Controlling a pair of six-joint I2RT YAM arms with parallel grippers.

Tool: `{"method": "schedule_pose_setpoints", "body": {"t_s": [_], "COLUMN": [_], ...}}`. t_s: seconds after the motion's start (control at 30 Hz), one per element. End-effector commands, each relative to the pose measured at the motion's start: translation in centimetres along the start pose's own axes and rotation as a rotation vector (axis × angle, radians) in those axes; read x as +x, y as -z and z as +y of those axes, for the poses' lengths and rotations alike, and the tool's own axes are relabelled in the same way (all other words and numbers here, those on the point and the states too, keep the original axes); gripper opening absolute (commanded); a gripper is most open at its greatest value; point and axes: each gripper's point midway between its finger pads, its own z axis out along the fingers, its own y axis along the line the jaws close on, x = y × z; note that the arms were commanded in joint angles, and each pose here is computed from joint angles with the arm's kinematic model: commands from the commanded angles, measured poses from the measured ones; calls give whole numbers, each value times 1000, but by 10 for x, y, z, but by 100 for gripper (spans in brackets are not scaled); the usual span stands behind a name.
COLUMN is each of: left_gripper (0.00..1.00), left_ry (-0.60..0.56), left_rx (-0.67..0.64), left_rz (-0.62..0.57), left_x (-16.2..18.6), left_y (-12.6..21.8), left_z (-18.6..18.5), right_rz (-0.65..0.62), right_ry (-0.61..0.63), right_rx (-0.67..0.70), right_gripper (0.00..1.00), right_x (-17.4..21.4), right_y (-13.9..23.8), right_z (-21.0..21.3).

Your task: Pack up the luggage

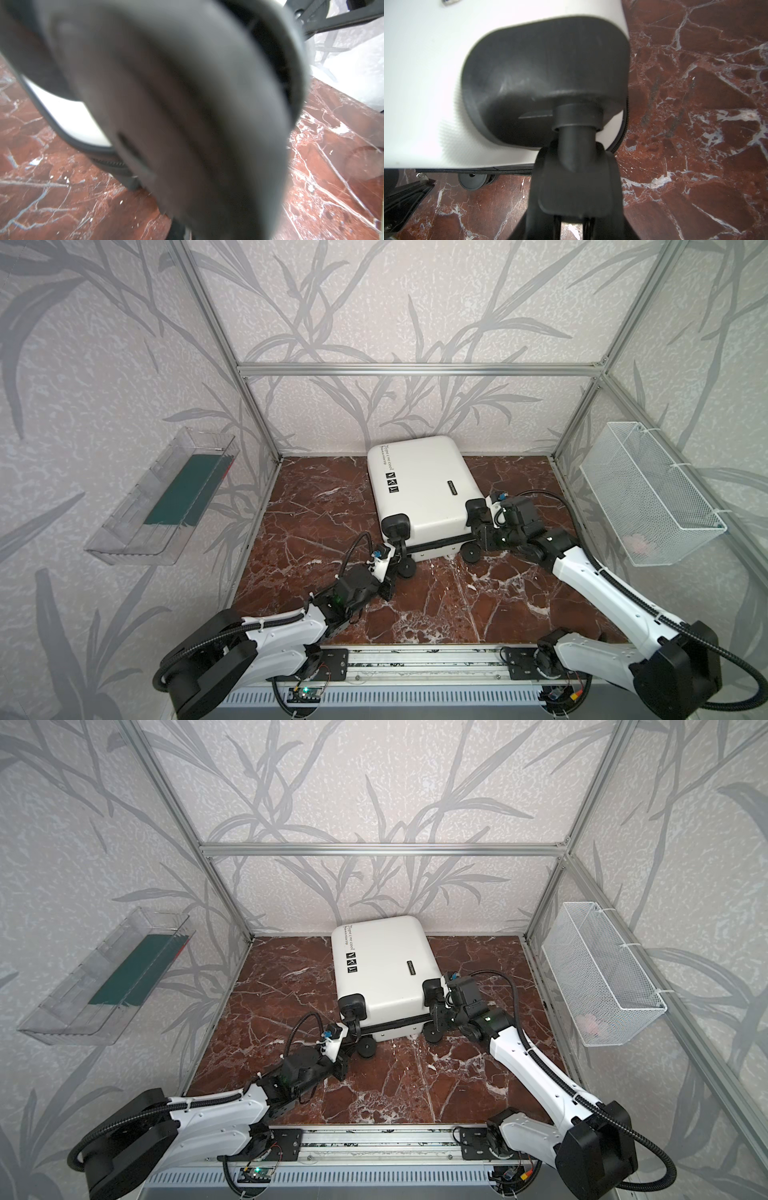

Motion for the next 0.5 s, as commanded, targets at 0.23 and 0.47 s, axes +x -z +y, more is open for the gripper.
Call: {"method": "schedule_pose_setpoints", "body": {"t_s": [0.23, 0.47], "left_gripper": [0, 0], "left_ry": [-174, -223], "left_rx": [140, 184], "left_rz": [-151, -156], "left_x": [-52, -57], "left_y": [-13, -37], "left_z": [-64, -90], "right_rz": [-67, -63], "right_ry": [-28, -32], "right_rx": [-51, -57], "right_gripper": [0, 0], "right_x": [-22, -20], "right_y": [7, 7], "right_z": [13, 14]}}
